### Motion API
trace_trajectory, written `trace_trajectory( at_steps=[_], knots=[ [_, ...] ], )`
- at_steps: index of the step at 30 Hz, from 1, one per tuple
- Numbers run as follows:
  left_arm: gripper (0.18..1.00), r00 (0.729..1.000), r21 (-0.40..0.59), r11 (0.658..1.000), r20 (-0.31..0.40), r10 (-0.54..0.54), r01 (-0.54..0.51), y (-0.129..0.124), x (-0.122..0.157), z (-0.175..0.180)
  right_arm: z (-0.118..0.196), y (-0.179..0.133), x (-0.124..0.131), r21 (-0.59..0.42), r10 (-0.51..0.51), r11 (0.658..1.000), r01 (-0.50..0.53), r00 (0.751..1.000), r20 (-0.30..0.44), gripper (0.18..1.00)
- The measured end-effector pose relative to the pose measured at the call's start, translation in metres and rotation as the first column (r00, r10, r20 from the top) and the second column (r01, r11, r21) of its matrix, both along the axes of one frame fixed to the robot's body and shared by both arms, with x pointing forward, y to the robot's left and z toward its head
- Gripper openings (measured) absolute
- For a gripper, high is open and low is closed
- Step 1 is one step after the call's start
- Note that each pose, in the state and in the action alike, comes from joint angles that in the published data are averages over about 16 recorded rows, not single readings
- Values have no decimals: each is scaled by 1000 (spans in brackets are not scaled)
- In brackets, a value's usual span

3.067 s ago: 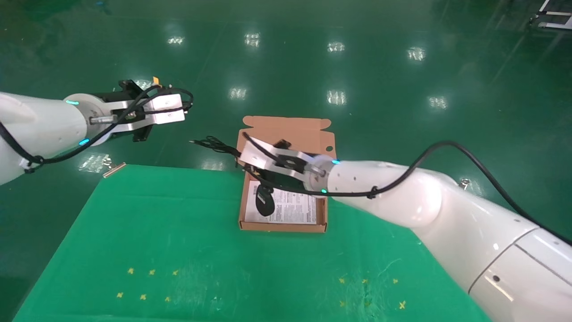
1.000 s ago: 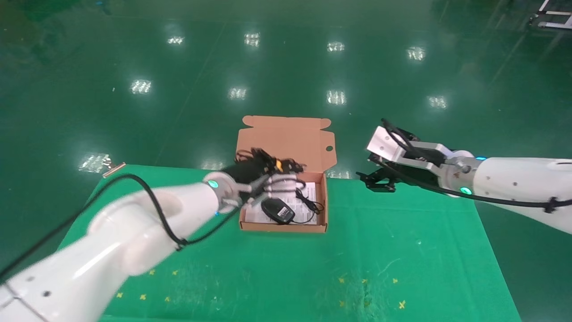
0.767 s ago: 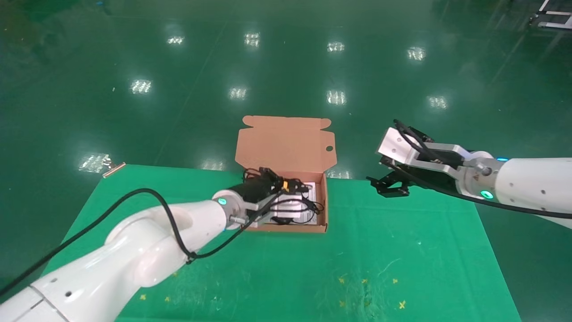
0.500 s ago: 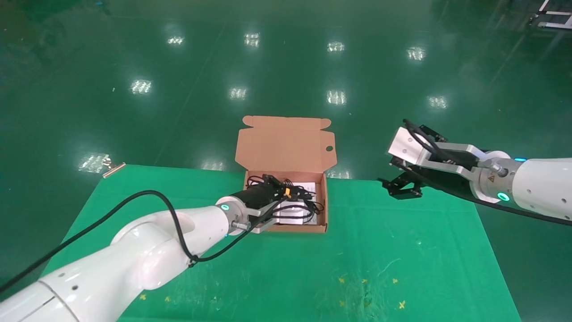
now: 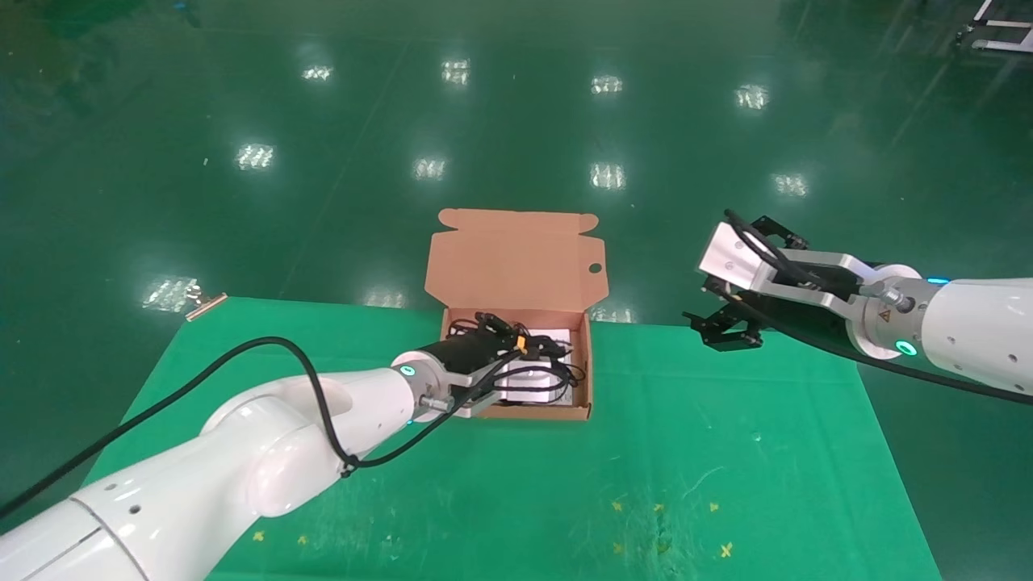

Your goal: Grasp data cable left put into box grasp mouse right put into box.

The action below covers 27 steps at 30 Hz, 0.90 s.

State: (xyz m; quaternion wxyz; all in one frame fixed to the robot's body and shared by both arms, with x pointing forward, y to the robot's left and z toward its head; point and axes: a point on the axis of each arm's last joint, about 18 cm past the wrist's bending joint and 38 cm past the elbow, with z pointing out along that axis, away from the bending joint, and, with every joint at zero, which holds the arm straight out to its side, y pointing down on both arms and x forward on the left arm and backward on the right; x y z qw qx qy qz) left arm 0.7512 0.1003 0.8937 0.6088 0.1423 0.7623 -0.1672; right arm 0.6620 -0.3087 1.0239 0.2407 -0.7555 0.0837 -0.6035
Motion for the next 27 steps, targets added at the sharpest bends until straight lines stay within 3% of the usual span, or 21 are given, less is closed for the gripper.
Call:
trace_trajectory(
  at_steps=[9,19,27],
  knots=[
    [419,999,-116,993,-36,17,-21,7,-1,33,18,-2,-2,-25,-2,1000,2,999,38,1000],
    [639,997,-275,958,-46,65,-75,26,3,99,58,-12,-13,-81,-19,996,29,992,121,1000],
    [803,989,-361,927,-136,58,-104,46,-2,100,54,-17,-19,-42,-11,999,14,997,74,1000]
  ],
)
